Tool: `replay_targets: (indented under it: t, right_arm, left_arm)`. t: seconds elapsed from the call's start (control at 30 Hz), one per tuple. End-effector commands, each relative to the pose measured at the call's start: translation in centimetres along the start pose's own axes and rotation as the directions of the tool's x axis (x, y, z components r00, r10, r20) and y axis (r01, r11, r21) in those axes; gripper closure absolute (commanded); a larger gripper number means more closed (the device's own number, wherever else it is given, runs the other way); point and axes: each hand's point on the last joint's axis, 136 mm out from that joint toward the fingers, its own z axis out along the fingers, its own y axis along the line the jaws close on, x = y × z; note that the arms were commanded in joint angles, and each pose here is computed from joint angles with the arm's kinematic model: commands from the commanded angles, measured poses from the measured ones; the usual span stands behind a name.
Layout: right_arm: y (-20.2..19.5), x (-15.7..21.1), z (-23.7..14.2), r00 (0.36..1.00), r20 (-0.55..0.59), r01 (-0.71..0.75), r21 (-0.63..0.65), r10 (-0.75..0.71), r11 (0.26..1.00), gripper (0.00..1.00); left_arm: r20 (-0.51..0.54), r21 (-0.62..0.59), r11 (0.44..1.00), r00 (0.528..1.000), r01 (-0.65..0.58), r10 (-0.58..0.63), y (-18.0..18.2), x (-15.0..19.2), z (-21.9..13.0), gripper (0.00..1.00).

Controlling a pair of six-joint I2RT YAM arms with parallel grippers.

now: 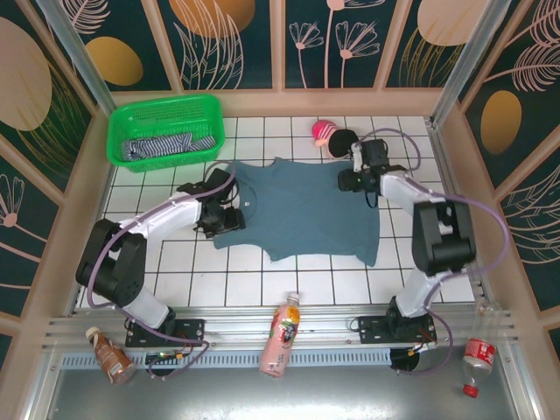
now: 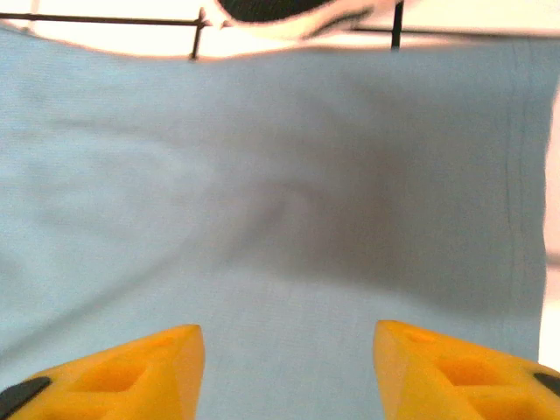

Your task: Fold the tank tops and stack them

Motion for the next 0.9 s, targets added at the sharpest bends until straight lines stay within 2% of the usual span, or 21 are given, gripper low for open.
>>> replay_targets:
  t: [0.0,0.17,0.3,0.37,0.6,0.87]
  right_arm:
    - [1.5,4.8,-3.3,0.973,-0.088,-0.223,-0.086,0.215,0.971,0.36]
    - [1.4,10.9,-7.2,0.896,-0.166,-0.422,-0.028,0.412,0.906,0.35]
    - [0.7,14.5,-8.8,0.832,-0.178,-0.527,0.042,0.525,0.849,0.37]
    - [-0.7,14.6,-9.7,0.827,-0.148,-0.531,0.112,0.542,0.840,0.37]
    - [-1.9,17.7,-10.7,0.785,-0.213,-0.534,0.243,0.581,0.810,0.38]
    - [-1.7,20.5,-9.4,0.737,-0.295,-0.540,0.283,0.607,0.793,0.42]
  left_arm:
    - [-0.080,-0.096,0.995,0.996,-0.033,0.025,3.4,2.9,0.3,0.38]
    - [-0.121,-0.122,0.992,0.993,-0.021,0.006,5.3,5.0,0.7,0.42]
    - [-0.098,-0.128,0.992,0.995,-0.003,-0.009,6.2,4.7,1.2,0.44]
    - [-0.071,-0.111,0.994,0.997,-0.012,0.005,5.6,3.8,1.4,0.45]
    - [-0.044,-0.028,0.999,0.999,0.015,-0.017,3.8,2.8,1.8,0.48]
    - [-0.016,-0.023,1.000,1.000,0.006,-0.006,3.5,1.9,2.3,0.55]
